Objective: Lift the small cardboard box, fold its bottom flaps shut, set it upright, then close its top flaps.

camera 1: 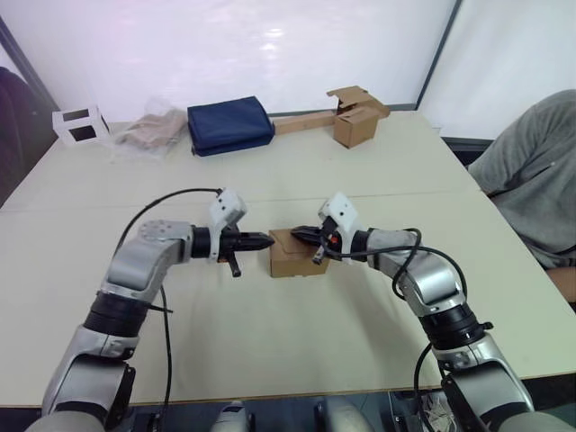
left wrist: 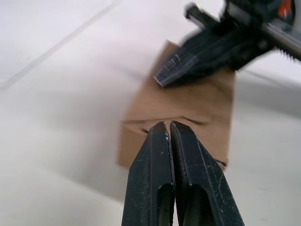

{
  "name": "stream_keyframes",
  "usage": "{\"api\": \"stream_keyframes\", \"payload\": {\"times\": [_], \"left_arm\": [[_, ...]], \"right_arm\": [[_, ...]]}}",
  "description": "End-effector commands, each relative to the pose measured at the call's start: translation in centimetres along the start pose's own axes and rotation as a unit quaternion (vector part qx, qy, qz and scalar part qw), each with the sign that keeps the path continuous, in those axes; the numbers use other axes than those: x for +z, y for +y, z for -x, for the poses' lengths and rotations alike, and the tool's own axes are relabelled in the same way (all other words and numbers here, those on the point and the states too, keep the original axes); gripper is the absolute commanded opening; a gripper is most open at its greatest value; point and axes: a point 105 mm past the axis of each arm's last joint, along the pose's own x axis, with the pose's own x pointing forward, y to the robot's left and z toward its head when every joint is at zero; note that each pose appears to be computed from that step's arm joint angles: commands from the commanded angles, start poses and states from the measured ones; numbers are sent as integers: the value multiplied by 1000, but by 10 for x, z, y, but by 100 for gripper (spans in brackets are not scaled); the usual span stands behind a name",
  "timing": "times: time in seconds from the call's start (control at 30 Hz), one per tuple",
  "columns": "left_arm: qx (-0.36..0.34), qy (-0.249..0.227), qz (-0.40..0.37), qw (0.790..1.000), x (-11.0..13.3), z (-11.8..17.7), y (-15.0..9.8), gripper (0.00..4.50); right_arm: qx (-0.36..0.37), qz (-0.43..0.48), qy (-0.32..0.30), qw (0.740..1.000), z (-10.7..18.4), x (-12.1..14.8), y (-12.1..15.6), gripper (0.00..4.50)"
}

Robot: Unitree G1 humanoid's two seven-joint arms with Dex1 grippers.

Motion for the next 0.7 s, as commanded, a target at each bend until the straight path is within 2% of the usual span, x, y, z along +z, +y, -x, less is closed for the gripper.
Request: {"api": "stream_keyframes", "payload": {"times": [0.03,0.4,0.7], "left_arm": [[-11,-30,-21,999,18,-12,0,9],[-32,-51,-1,998,19,-43,-1,9],[-48,-40,-5,998,11,-51,-6,9]], "right_arm": [[6,-6,-5,1000,5,6,6,0],[42,-18,-17,999,23,28,35,0],[28,-15,9,999,29,15,41,0]]}}
